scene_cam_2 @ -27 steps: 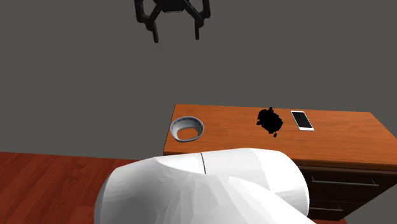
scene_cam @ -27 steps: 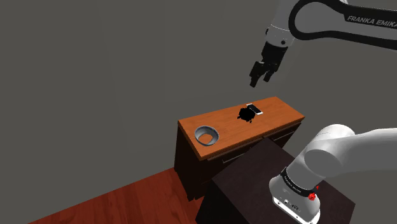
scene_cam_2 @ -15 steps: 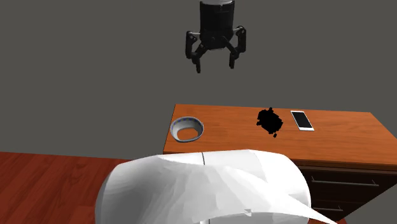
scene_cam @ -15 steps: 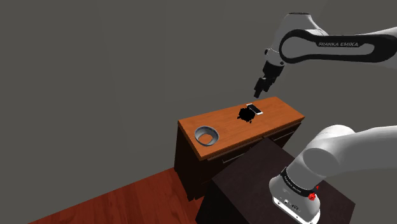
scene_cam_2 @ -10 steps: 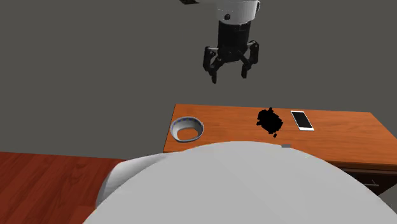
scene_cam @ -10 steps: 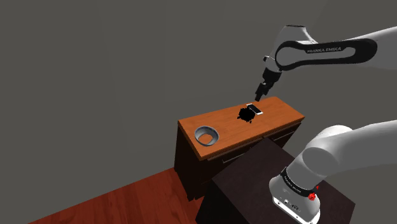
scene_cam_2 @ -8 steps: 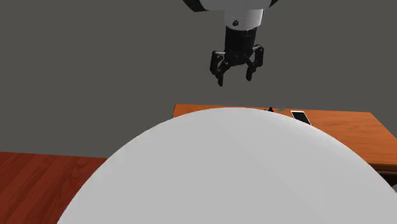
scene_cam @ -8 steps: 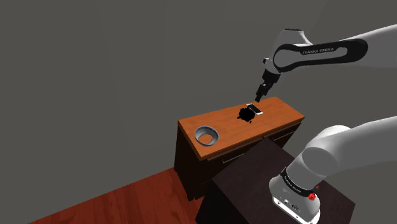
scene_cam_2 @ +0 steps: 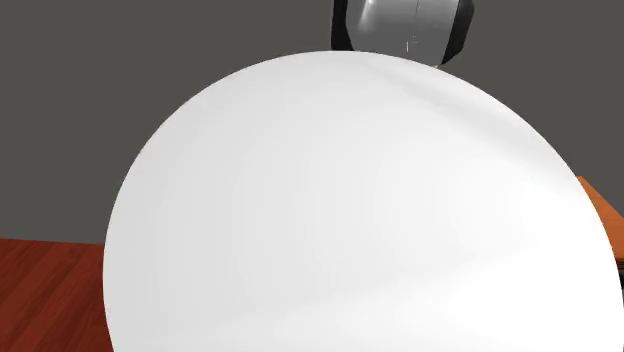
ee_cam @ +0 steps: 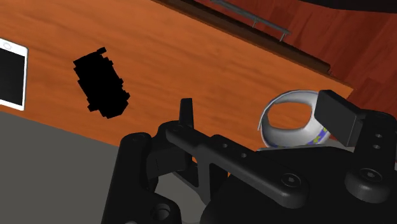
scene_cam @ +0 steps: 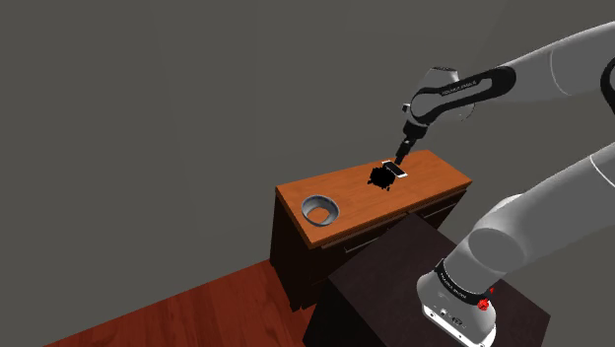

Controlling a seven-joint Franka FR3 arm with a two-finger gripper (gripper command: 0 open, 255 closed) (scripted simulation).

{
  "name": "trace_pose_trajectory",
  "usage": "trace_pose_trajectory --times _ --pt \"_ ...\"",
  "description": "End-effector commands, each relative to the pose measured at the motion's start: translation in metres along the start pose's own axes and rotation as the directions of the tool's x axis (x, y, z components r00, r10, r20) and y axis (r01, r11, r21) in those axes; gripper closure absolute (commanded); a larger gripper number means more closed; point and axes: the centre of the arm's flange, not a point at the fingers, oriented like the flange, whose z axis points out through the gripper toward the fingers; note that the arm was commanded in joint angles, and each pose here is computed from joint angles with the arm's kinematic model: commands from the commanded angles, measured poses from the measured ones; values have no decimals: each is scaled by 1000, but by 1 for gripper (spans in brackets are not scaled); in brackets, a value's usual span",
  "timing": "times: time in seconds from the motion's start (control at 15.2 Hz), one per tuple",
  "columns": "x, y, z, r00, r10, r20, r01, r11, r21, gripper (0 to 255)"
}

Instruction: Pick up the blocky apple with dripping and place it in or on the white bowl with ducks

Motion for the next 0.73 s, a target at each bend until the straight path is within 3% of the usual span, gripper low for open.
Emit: trace_pose_trajectory --times 0.0,0.66 --pt "2 20 21 1000 -26 2 26 1000 -1 0" --pt "22 114 112 990 -143 9 143 990 8 0"
